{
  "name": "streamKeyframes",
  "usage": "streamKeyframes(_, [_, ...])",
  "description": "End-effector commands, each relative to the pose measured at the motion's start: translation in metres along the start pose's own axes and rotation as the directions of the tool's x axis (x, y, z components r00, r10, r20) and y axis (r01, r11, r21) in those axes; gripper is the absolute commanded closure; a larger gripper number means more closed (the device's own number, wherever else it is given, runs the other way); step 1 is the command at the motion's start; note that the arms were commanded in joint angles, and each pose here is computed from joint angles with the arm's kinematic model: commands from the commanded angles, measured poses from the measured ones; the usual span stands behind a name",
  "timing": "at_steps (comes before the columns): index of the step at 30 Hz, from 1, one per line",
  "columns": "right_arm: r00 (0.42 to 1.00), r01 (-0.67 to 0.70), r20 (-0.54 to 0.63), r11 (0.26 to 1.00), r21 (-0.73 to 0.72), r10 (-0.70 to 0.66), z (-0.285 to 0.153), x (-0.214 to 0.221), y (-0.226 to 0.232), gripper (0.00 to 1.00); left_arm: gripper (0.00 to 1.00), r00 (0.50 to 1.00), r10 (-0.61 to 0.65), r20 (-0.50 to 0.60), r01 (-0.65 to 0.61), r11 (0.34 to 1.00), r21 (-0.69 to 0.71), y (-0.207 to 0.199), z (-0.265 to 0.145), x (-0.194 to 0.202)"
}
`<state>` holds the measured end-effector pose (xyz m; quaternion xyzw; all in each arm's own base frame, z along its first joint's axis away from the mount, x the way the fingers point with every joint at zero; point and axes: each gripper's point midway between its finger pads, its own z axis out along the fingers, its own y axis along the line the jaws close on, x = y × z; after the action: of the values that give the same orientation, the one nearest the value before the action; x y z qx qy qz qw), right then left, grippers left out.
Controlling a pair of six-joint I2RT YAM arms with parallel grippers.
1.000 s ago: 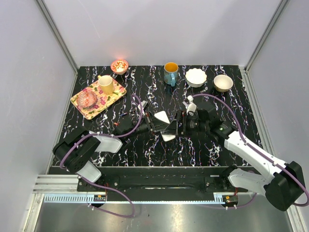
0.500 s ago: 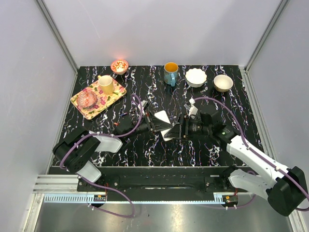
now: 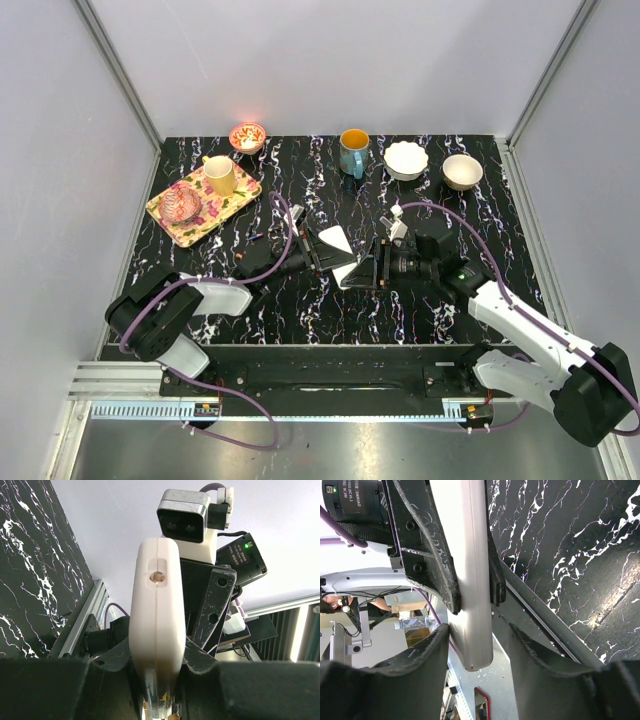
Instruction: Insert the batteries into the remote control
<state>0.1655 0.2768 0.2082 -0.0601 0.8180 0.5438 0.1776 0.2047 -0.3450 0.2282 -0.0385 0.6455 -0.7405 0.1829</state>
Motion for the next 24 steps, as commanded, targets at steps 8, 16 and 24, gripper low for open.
streamKeyframes(8, [1.000, -0.006, -0.007, 0.999, -0.051, 0.006, 0.005, -0.003, 0.003, 0.85, 1.00, 0.990, 0.143, 0.020, -0.144, 0.967, 0.212, -0.063, 0.000, 0.001])
streamKeyframes(16, [1.000, -0.023, 0.000, 0.999, -0.032, 0.023, 0.008, -0.004, -0.002, 1.00, 1.00, 0.989, 0.147, -0.008, -0.141, 0.964, 0.226, -0.067, 0.003, 0.011])
streamKeyframes(24, [0.997, -0.019, 0.070, 1.000, 0.003, 0.018, 0.012, -0.023, -0.003, 1.00, 1.00, 0.963, 0.232, -0.139, -0.210, 0.965, 0.159, -0.054, 0.010, 0.051])
